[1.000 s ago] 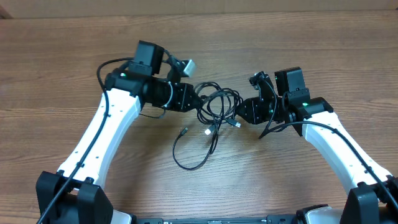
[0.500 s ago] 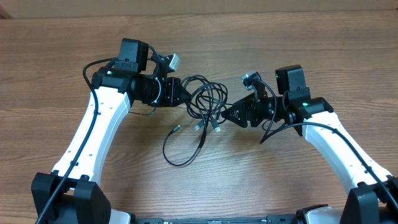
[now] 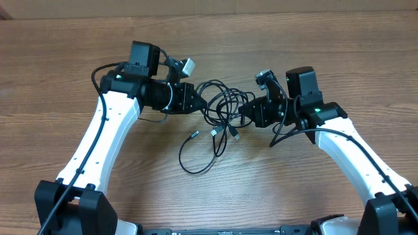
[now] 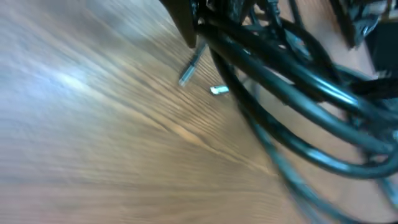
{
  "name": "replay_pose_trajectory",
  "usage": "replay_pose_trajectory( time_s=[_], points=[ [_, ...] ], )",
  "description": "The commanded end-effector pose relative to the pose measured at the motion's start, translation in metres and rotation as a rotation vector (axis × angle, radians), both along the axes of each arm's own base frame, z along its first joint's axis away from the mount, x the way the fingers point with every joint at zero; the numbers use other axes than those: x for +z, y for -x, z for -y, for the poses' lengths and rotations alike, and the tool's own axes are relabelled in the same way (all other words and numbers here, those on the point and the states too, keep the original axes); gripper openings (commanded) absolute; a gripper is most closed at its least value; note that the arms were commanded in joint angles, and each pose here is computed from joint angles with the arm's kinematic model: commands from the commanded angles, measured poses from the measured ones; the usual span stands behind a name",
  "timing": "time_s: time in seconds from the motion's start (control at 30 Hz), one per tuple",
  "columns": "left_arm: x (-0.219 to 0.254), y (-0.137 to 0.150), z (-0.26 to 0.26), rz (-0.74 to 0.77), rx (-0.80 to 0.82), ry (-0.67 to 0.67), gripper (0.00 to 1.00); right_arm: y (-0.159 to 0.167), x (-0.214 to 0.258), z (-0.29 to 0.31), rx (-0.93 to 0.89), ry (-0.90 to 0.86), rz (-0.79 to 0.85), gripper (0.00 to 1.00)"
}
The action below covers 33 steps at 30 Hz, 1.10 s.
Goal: Untangle cables
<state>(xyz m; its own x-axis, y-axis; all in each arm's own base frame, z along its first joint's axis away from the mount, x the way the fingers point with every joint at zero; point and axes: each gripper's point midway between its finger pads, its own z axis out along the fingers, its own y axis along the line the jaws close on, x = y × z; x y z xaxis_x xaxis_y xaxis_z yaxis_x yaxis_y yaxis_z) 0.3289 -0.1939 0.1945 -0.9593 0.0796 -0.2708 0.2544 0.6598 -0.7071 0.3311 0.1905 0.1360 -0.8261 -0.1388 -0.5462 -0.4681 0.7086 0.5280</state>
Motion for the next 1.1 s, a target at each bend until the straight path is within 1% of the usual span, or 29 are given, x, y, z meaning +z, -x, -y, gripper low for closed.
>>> replay_pose_trajectory(
  time_s=[0.0,0.03,0.07,0.13,0.2,0.23,0.3,0.37,0.4,0.5,0.53,0.6,0.7,0.77,0.8,0.83,0.87,0.9,0.97,1.03,1.07],
  points=[
    [-0.016,-0.012,-0.032,0.036,0.095,-0.191,0.04,-0.022,-0.035,0.078,-0.468,0.283,-0.11,0.19],
    [-0.019,-0.013,-0.038,0.03,0.113,-0.222,0.04,-0.02,-0.04,0.092,-0.565,0.319,-0.148,0.25],
    [-0.023,-0.013,-0.044,0.022,0.132,-0.251,0.04,-0.018,-0.043,0.102,-0.631,0.34,-0.177,0.33],
    [-0.026,-0.014,-0.053,0.015,0.157,-0.286,0.04,-0.015,-0.047,0.115,-0.705,0.36,-0.211,0.36],
    [-0.028,-0.017,-0.063,0.008,0.184,-0.3,0.04,-0.015,-0.047,0.121,-0.729,0.359,-0.223,0.4],
    [-0.028,-0.018,-0.066,0.005,0.193,-0.296,0.04,-0.015,-0.047,0.123,-0.733,0.359,-0.223,0.4],
    [-0.025,-0.018,-0.067,-0.004,0.2,-0.269,0.04,-0.016,-0.046,0.119,-0.721,0.333,-0.228,0.35],
    [-0.02,-0.016,-0.058,-0.01,0.172,-0.206,0.04,-0.018,-0.041,0.101,-0.647,0.251,-0.232,0.36],
    [-0.016,-0.014,-0.053,-0.002,0.144,-0.174,0.04,-0.019,-0.035,0.084,-0.542,0.195,-0.212,0.39],
    [-0.007,-0.009,-0.04,0.01,0.083,-0.094,0.04,-0.009,-0.017,0.039,-0.251,0.057,-0.145,0.56],
    [-0.003,-0.007,-0.036,0.018,0.061,-0.065,0.04,-0.003,-0.012,0.028,-0.176,0.02,-0.133,0.62],
    [0.005,-0.005,-0.027,0.044,0.015,-0.001,0.04,0.008,-0.005,0.011,-0.066,-0.024,-0.117,0.7],
    [0.017,-0.006,-0.018,0.067,-0.015,0.073,0.04,0.015,-0.005,0.0,-0.018,-0.023,-0.111,0.74],
    [0.028,-0.005,-0.011,0.103,-0.057,0.141,0.04,0.017,-0.006,-0.004,-0.009,-0.014,-0.106,0.75],
    [0.034,-0.003,-0.007,0.121,-0.082,0.181,0.04,0.016,-0.007,-0.004,-0.015,0.003,-0.1,0.75],
    [0.039,-0.002,-0.004,0.132,-0.099,0.213,0.04,0.015,-0.01,-0.002,-0.025,0.023,-0.094,0.69],
    [0.042,-0.002,-0.003,0.137,-0.104,0.228,0.04,0.012,-0.013,0.001,-0.041,0.052,-0.086,0.61],
    [0.042,-0.003,-0.003,0.142,-0.103,0.227,0.04,0.01,-0.015,0.004,-0.057,0.078,-0.08,0.48],
    [0.038,-0.007,-0.006,0.149,-0.091,0.194,0.04,0.008,-0.021,0.013,-0.095,0.126,-0.083,0.27],
    [0.024,-0.015,-0.016,0.161,-0.049,0.093,0.04,0.007,-0.03,0.025,-0.138,0.199,-0.092,0.16],
    [0.018,-0.018,-0.021,0.166,-0.032,0.049,0.04,0.007,-0.034,0.032,-0.161,0.237,-0.097,0.13]
  ],
)
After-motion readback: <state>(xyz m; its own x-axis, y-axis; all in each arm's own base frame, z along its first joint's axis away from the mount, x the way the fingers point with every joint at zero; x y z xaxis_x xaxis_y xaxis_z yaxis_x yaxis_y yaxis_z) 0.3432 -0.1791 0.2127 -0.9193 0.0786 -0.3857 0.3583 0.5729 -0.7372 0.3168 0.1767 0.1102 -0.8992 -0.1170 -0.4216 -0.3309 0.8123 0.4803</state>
